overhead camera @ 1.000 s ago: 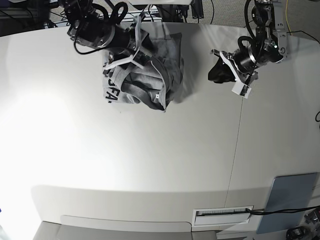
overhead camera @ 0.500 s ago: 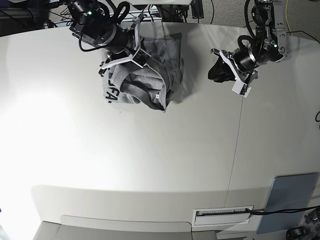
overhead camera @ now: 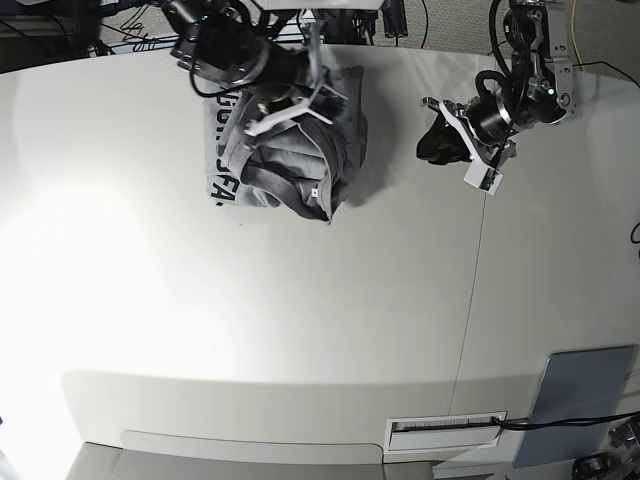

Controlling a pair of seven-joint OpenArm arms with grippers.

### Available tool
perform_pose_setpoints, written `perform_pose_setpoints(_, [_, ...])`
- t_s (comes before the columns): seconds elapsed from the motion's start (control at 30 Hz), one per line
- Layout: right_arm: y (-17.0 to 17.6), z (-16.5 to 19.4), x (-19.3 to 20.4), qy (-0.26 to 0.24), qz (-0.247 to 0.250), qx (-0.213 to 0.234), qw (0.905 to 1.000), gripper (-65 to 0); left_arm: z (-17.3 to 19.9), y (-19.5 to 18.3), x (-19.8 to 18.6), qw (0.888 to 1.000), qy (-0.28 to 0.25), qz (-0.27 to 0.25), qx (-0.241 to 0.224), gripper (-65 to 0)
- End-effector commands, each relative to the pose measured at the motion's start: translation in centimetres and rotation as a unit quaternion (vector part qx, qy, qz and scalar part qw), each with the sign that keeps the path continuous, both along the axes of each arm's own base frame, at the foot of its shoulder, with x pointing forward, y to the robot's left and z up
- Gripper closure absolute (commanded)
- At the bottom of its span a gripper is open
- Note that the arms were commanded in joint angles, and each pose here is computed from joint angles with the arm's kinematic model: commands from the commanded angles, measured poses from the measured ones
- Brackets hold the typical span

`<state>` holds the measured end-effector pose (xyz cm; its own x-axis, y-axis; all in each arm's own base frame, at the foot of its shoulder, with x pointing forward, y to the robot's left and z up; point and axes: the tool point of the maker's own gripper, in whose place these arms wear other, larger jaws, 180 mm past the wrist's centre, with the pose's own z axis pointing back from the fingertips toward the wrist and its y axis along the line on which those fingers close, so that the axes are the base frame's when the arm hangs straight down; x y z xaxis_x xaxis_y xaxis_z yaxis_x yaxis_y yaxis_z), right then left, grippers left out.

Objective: Fold the T-shirt properly

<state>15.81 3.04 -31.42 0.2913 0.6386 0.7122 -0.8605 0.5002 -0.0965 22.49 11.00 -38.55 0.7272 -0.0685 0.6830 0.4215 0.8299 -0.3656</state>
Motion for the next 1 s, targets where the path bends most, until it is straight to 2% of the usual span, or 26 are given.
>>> perform_pose_setpoints(0.0, [0.6, 1.1, 0.5, -0.018, -0.002, 0.016, 0.9997, 0.0, 0.9, 0.2, 0.6, 1.0, -0.02, 0.0, 0.0, -13.6])
perform_pose_setpoints(0.1, [-0.5, 0.8, 1.4, -0.04, -0.016, -0.02, 0.9989, 0.0, 0.6, 0.5, 0.5, 1.0, -0.018, -0.001, 0.014, -13.6])
perform_pose_setpoints(0.17, [-0.9, 0.7, 1.5, -0.045, -0.016, -0.028, 0.9985, 0.0, 0.4, 0.6, 0.5, 1.0, -0.017, -0.002, 0.022, -13.6])
perform_pose_setpoints(0.33, [-2.9, 0.4, 2.3, -0.061, -0.014, -0.051, 0.9967, -16.4, 0.4, 0.6, 0.5, 1.0, -0.017, -0.002, 0.023, -13.6])
perform_pose_setpoints(0.4, [-4.4, 0.2, 2.9, -0.066, -0.024, -0.068, 0.9952, -19.0, 0.4, 0.6, 0.5, 1.0, -0.017, -0.002, 0.023, -13.6])
perform_pose_setpoints(0.53, [-6.6, -0.2, 3.4, -0.069, -0.037, -0.094, 0.9924, -19.0, 0.4, 0.6, 0.5, 1.0, -0.017, -0.002, 0.023, -13.6])
perform_pose_setpoints(0.73, [-6.7, -1.0, 1.9, -0.043, -0.025, -0.097, 0.9941, -19.0, 0.4, 0.7, 0.5, 1.0, -0.017, -0.002, 0.023, -13.6])
perform_pose_setpoints(0.97, [-6.6, -1.0, 1.8, -0.038, -0.025, -0.093, 0.9947, -19.0, 0.4, 0.7, 0.5, 1.0, -0.016, -0.002, 0.023, -13.6])
